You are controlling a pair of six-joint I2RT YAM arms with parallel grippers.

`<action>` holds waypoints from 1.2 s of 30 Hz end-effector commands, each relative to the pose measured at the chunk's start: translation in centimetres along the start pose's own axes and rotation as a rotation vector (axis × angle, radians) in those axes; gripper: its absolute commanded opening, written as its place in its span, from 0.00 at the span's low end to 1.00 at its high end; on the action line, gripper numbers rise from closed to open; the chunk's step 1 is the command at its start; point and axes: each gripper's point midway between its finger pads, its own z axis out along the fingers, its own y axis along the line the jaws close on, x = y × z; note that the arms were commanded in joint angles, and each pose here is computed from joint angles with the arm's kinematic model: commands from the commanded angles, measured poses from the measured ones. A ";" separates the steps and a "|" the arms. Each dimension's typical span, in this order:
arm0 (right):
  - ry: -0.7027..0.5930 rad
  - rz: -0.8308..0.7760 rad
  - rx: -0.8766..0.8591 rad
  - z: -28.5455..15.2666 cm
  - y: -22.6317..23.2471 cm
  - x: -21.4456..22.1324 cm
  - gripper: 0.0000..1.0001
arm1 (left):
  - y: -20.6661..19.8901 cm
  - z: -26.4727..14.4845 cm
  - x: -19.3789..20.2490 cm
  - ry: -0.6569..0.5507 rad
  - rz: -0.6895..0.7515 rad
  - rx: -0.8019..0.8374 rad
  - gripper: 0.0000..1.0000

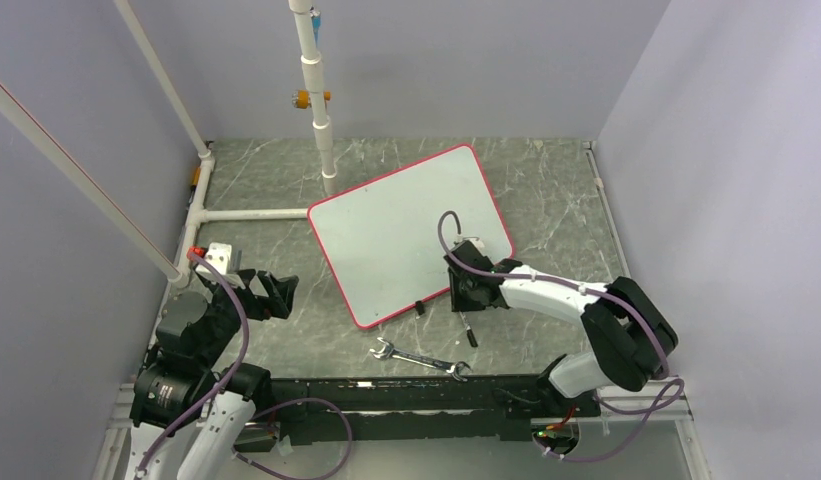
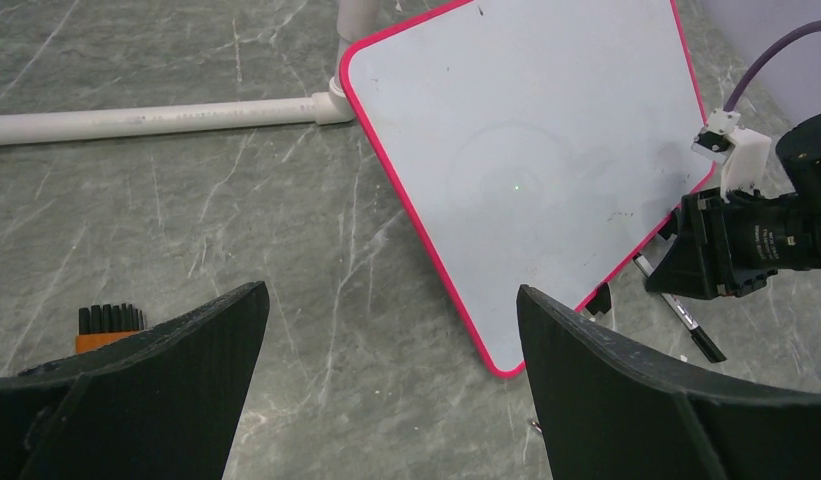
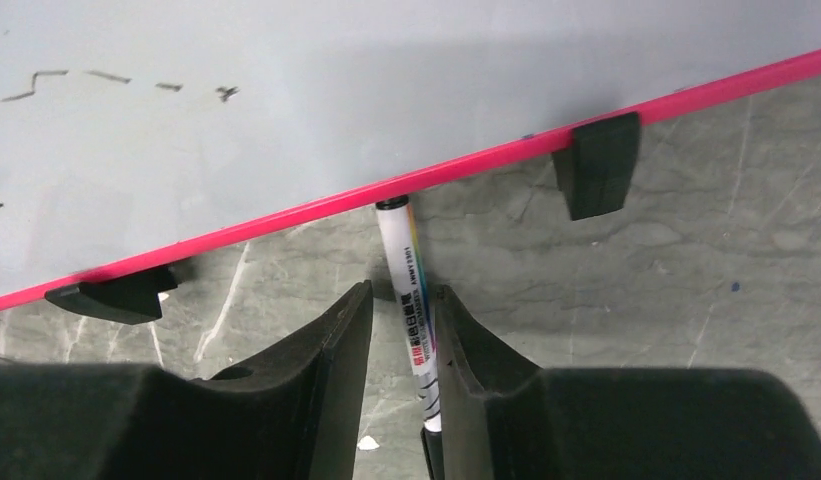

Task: Write a sentence on the whiteboard
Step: Pick up the whiteboard marker from the center of the board, then pass from the right arm to the left

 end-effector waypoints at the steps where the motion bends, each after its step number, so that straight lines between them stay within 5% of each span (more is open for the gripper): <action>1: 0.117 -0.043 0.115 0.1 -1.5 3.4 0.32 | -0.3 -0.2 -0.6 -0.030 0.012 0.018 0.99; 6: 0.156 -0.069 0.152 0.9 -1.7 3.9 0.24 | -0.2 -0.2 -0.6 -0.035 0.012 0.012 0.99; 11: 0.184 -0.081 0.179 0.8 -1.7 4.5 0.00 | -0.1 -0.1 -0.5 -0.027 0.014 0.010 0.99; 24: 0.058 0.018 0.047 -5.7 0.5 2.7 0.00 | -0.5 0.7 0.1 0.013 0.020 0.036 0.99; 36: -0.384 0.213 -0.339 -14.4 5.4 -5.9 0.00 | -2.9 1.5 -0.5 0.002 -0.016 0.164 0.99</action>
